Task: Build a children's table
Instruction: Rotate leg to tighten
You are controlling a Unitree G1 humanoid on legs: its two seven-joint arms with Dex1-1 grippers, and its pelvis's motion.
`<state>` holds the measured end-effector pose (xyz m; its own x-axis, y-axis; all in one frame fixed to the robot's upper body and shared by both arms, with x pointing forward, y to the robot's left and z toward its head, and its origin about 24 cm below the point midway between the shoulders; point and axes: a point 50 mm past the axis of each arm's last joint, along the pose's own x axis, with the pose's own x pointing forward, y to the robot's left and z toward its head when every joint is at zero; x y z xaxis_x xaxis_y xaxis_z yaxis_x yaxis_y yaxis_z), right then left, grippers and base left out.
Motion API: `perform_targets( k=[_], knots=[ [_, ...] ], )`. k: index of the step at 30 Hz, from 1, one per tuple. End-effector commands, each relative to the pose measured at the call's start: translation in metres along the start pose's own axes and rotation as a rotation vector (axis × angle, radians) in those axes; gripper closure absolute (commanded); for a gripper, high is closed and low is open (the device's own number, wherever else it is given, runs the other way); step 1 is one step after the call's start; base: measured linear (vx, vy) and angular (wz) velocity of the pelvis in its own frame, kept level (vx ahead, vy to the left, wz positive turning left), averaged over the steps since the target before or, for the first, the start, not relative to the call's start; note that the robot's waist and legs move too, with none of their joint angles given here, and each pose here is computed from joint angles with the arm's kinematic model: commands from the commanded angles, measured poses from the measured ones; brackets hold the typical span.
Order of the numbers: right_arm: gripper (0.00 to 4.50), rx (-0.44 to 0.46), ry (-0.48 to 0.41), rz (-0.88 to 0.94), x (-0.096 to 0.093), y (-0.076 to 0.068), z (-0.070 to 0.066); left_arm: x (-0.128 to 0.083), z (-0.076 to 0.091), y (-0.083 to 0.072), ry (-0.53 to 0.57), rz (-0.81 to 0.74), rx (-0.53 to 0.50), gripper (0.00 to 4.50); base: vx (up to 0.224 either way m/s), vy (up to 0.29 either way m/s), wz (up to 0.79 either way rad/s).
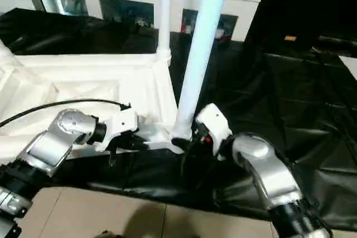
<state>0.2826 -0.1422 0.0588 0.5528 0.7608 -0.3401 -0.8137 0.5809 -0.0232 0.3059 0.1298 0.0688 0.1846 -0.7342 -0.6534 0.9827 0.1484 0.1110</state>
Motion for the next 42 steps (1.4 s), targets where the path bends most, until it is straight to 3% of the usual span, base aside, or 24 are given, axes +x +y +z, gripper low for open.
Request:
perform_targets(
  k=[1, 9, 20, 22, 25, 31, 35, 37, 42],
  knots=[
    [0.89, -0.031, 0.007, 0.004, 0.001, -0.003, 0.001, -0.001, 0.001, -0.001, 0.02, 0.004, 0.022, 4.5, 0.0, 0.0, 0.0],
    [1.63, -0.03, -0.005, 0.034, 0.005, -0.002, 0.0, -0.002, 0.0, -0.001, 0.028, 0.012, 0.013, 4.5, 0.0, 0.0, 0.0],
    [1.78, -0.013, -0.014, 0.011, 0.009, -0.004, -0.002, -0.007, -0.004, 0.003, 0.035, 0.052, -0.021, 4.5, 0.0, 0.0, 0.0],
    [1.78, 0.017, -0.032, -0.103, 0.013, -0.01, -0.003, -0.007, -0.006, 0.01, 0.032, 0.131, -0.064, 4.5, 0.0, 0.0, 0.0],
    [1.78, 0.136, -0.061, -0.28, 0.021, -0.014, -0.003, -0.007, -0.006, 0.019, 0.022, 0.241, -0.128, 4.5, 0.0, 0.0, 0.0],
    [1.8, 0.357, -0.017, -0.53, 0.047, -0.001, -0.008, -0.001, 0.001, 0.032, 0.022, 0.374, -0.198, 4.5, 0.0, 0.0, 0.0],
    [1.81, 0.411, 0.034, -0.61, 0.062, 0.001, -0.009, 0.007, 0.005, 0.04, 0.036, 0.427, -0.215, 4.5, 0.0, 0.0, 0.0],
    [1.81, 0.482, 0.044, -0.729, 0.071, -0.007, -0.003, 0.015, 0.012, 0.05, 0.031, 0.499, -0.245, 4.5, 0.0, 0.0, 0.0],
    [1.81, 0.49, 0.048, -0.76, 0.077, -0.009, 0.003, 0.021, 0.021, 0.055, 0.014, 0.517, -0.25, 4.5, 0.0, 0.0, 0.0]
  ],
)
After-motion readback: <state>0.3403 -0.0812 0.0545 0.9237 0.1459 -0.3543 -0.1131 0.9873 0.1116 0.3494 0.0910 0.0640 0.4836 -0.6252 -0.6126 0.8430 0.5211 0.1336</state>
